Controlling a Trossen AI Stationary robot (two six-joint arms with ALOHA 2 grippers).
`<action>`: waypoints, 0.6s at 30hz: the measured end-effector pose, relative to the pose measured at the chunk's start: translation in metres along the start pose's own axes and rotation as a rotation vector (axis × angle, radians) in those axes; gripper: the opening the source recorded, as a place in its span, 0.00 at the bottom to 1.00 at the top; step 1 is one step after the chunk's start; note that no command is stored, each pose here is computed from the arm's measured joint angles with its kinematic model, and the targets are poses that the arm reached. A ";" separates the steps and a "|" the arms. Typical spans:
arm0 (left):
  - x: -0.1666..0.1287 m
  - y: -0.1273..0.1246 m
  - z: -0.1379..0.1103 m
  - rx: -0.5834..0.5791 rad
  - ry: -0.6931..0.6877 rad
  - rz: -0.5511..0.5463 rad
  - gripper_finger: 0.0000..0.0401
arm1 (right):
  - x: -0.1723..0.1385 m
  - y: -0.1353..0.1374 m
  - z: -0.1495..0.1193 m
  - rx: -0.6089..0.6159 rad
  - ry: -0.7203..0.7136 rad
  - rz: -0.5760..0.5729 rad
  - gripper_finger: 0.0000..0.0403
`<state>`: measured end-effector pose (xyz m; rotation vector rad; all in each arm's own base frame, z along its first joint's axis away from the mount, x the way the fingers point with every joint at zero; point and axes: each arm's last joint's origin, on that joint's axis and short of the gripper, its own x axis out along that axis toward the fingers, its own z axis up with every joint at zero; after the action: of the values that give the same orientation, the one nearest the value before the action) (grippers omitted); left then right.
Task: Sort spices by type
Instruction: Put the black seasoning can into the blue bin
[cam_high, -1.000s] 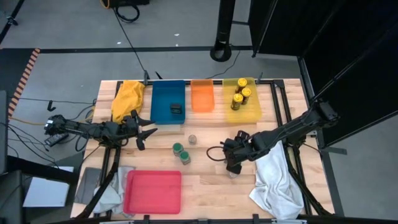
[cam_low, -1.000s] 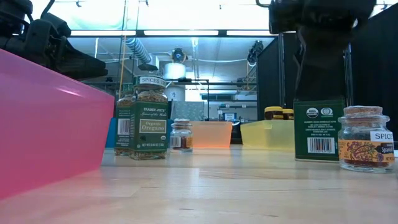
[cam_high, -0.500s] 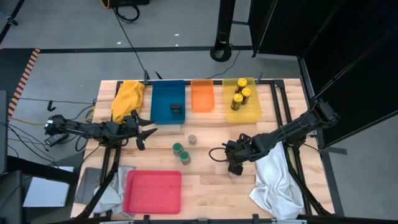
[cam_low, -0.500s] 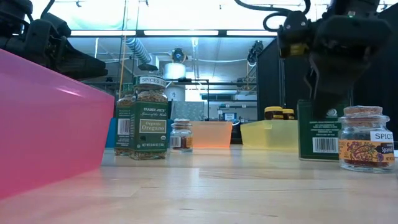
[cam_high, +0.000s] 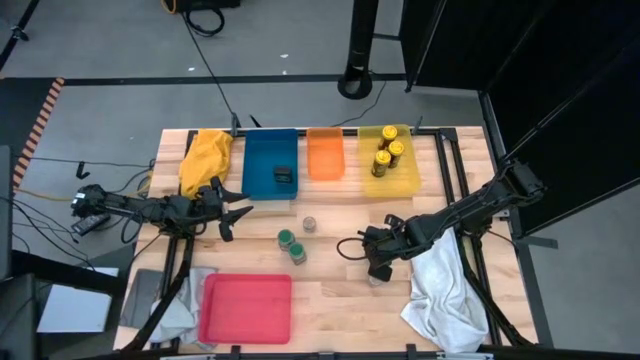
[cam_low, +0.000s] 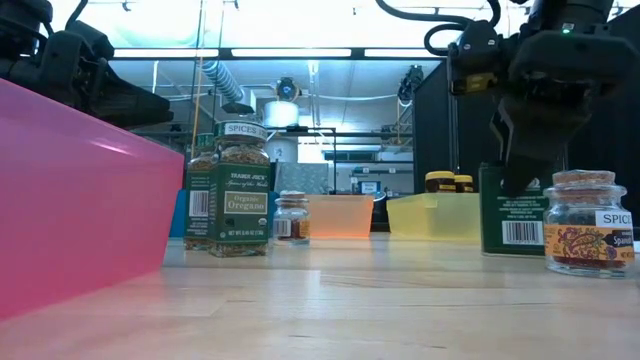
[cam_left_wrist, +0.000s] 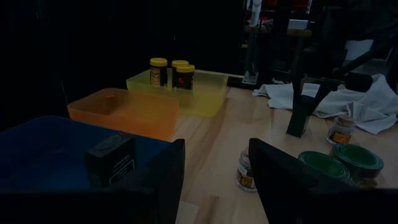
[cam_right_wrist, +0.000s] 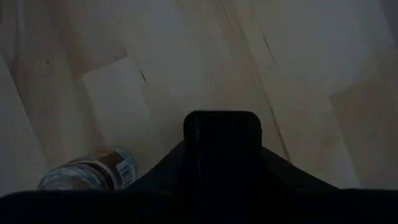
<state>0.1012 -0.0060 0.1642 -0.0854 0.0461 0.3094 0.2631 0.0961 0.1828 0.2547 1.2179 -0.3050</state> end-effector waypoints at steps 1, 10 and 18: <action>0.000 0.000 0.000 0.000 0.000 0.000 0.46 | 0.000 0.000 0.000 -0.004 -0.001 0.001 0.32; 0.000 0.000 0.000 0.000 0.000 0.000 0.46 | 0.000 0.000 0.001 -0.005 -0.006 0.004 0.32; 0.000 0.000 0.000 0.000 0.000 0.000 0.46 | 0.001 -0.004 0.005 -0.010 -0.012 0.001 0.33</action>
<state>0.1012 -0.0060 0.1642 -0.0854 0.0459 0.3095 0.2667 0.0900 0.1832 0.2440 1.2070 -0.2993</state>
